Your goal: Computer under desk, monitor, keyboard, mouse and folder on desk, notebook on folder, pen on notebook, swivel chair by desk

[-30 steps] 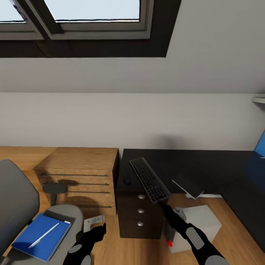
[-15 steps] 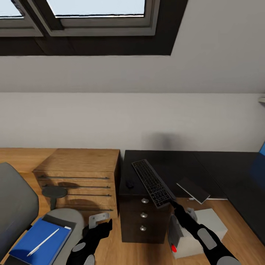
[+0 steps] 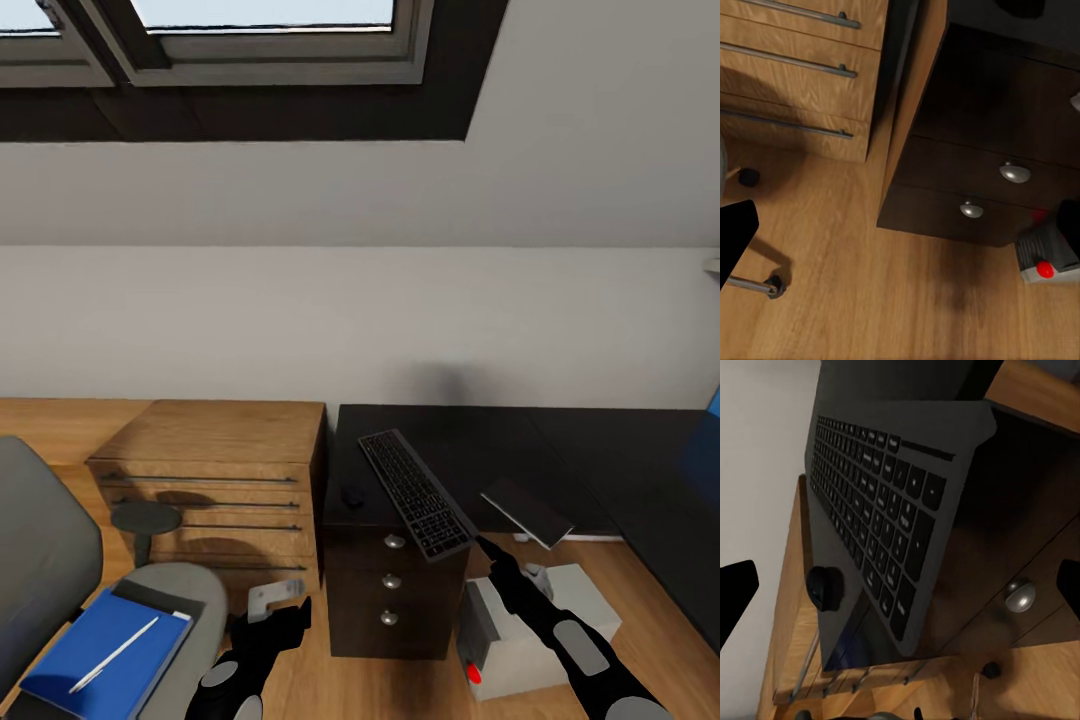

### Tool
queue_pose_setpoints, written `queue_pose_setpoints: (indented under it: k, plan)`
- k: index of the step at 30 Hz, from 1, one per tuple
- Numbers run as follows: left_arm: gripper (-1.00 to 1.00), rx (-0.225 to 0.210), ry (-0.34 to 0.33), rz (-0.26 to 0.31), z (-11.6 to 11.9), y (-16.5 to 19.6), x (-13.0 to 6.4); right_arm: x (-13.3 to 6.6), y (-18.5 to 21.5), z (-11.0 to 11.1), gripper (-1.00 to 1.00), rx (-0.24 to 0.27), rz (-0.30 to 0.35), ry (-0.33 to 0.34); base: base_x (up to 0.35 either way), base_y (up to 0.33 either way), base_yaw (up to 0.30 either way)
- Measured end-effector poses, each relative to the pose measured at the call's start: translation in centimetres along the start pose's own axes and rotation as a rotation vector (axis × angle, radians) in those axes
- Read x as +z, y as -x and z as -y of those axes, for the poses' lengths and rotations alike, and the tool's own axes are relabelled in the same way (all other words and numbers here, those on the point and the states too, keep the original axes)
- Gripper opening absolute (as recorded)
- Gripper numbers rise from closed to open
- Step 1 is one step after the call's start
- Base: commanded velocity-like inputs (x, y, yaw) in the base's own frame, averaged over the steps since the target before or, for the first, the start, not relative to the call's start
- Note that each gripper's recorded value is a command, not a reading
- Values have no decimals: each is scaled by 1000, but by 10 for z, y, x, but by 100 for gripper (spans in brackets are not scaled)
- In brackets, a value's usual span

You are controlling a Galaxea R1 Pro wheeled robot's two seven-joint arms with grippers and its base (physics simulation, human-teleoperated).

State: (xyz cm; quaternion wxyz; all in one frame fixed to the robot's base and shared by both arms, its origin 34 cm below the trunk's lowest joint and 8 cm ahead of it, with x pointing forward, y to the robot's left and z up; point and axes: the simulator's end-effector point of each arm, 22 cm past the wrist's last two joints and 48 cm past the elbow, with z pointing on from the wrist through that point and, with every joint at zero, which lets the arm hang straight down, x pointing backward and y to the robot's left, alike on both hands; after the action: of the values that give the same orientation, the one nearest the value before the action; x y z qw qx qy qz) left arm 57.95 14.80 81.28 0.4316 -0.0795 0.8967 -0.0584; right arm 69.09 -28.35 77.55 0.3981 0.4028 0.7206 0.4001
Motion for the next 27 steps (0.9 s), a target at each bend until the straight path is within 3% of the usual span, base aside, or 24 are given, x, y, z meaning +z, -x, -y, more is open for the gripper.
queue_pose_setpoints:
  k: [27]
  plan:
    - [100,3,6,-13,-9,-36,28,18,-16,35,100,-8,-5,0,0,0,0]
